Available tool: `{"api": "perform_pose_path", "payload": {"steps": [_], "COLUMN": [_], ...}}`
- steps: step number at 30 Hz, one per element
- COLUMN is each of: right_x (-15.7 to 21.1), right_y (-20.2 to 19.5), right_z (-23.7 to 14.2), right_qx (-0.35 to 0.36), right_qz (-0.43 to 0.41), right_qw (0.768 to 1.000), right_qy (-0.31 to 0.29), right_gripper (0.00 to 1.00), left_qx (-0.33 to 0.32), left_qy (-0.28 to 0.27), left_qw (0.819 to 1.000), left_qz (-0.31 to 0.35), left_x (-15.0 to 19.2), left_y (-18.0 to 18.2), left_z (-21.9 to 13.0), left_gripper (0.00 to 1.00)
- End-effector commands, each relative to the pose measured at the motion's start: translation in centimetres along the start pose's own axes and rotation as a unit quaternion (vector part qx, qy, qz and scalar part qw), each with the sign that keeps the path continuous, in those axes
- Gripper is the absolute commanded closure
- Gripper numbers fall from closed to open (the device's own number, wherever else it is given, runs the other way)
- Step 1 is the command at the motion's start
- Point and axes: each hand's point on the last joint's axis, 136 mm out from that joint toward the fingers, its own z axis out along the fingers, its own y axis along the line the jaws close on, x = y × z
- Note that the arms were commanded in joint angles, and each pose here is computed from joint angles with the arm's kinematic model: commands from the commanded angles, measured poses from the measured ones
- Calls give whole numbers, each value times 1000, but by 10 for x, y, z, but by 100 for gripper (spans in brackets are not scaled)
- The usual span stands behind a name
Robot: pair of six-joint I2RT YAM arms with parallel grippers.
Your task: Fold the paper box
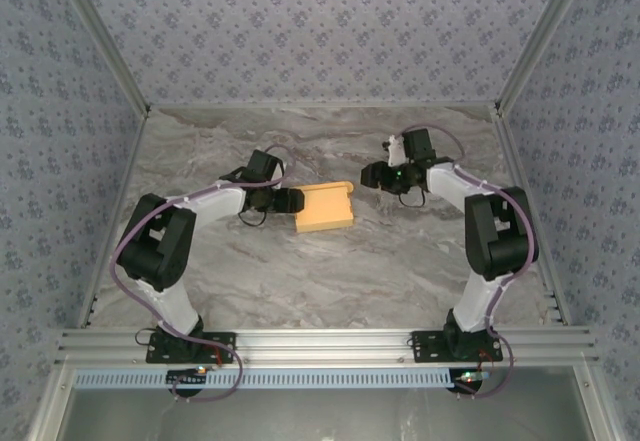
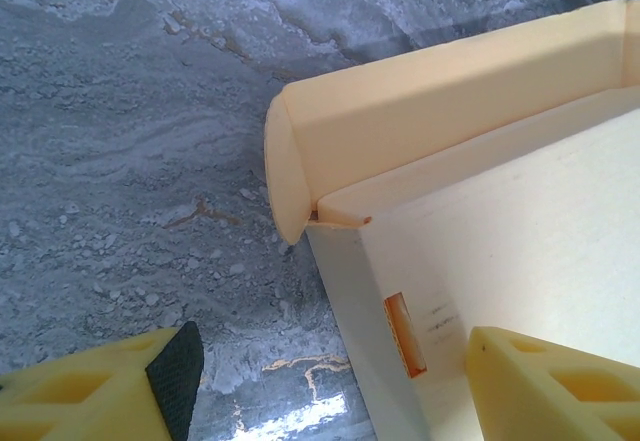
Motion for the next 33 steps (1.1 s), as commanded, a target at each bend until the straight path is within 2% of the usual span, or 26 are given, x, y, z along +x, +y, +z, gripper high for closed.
{"api": "perform_pose_path", "payload": {"steps": [1,3,9,11,14,18,22,27,33], "right_x": [8,7,13,16,18,16,18,14,-2], "right_y": [17,15,2,-4,-12,-10,-1,-8,-23], "right_z": [20,31,52,54,55,58,63,65,57], "right_qx": [-25,-16,-8,-4,4,-1,-15,-7,23], "right_qz": [33,22,30,30,31,22,9,20,35], "right_qw": [998,998,996,996,995,995,995,995,996], "right_qy": [50,55,82,88,92,94,102,96,77], "right_gripper": [42,37,37,39,50,52,51,51,44], "left_qx": [-12,-7,51,61,59,56,57,65,60], "left_qy": [55,54,38,32,35,42,39,28,34], "left_qw": [998,998,998,998,998,998,998,997,997], "left_qz": [10,6,-9,-10,-9,-3,-4,-3,19], "left_x": [28,28,20,18,18,18,14,7,10], "left_y": [7,6,-12,-14,-12,-10,-9,-8,-6], "left_z": [8,8,10,11,14,17,18,18,16], "left_gripper": [28,28,31,33,34,35,35,35,35]}}
